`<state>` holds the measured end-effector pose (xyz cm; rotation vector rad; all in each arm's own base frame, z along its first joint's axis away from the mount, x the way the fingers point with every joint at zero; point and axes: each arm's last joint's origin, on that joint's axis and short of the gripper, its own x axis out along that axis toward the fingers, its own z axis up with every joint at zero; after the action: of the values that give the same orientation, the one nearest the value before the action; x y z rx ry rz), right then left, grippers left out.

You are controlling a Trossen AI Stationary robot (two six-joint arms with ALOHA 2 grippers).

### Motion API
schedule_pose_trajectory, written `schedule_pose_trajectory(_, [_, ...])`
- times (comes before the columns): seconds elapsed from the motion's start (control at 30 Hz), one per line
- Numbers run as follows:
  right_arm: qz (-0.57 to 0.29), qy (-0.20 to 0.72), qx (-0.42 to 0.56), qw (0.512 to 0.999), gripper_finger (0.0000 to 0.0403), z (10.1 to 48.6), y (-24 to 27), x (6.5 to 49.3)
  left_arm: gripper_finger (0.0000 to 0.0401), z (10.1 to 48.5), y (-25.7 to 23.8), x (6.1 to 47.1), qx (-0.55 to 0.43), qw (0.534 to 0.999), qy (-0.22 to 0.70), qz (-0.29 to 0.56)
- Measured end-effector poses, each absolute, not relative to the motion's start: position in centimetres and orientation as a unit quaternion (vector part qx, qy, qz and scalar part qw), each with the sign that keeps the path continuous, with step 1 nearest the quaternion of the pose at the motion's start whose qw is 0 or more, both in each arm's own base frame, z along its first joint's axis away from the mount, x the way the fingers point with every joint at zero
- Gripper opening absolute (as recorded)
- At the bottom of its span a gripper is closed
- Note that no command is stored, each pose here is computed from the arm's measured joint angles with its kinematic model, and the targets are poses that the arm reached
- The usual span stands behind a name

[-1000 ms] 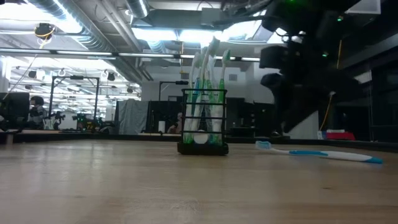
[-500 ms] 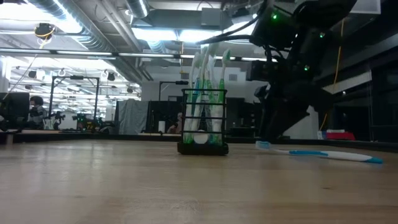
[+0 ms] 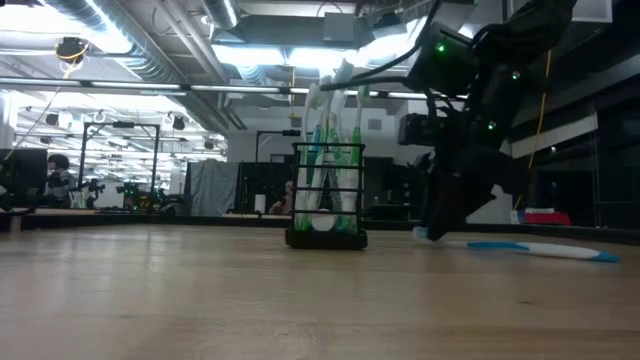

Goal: Pick & Place toothbrushing station
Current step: Put the blue toothbrush into the black organizer

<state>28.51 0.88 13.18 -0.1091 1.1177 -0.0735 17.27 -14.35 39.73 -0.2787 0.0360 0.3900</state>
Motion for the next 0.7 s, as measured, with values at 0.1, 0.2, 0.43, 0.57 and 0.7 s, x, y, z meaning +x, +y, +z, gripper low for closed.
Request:
schedule_pose_trajectory(0.1, [-0.035,0.524,-0.051,0.849,0.0166,13.2,0.9,28.6,0.0081,39.7,-14.4,17.3,-0.138,0.971,0.018,0.193])
schedule_pose_trajectory(0.2, [-0.029,0.525,-0.043,0.849,0.0166,13.2,0.9,28.6,0.0081,39.7,-14.4,17.3,-0.138,0.971,0.018,0.193])
schedule_pose_trajectory(0.43, [-0.008,0.541,0.003,0.841,0.0148,11.9,1.2,28.4,0.0081,39.7,-14.4,17.3,-0.138,0.971,0.018,0.193])
schedule_pose_trajectory(0.57, [-0.01,0.54,0.01,0.842,0.013,11.8,1.8,28.3,0.0081,39.7,-14.4,17.3,-0.139,0.972,0.019,0.19])
schedule_pose_trajectory(0.7, [-0.014,0.537,0.02,0.843,0.0116,11.8,2.7,28.3,0.0081,39.7,-14.4,17.3,-0.139,0.972,0.019,0.188])
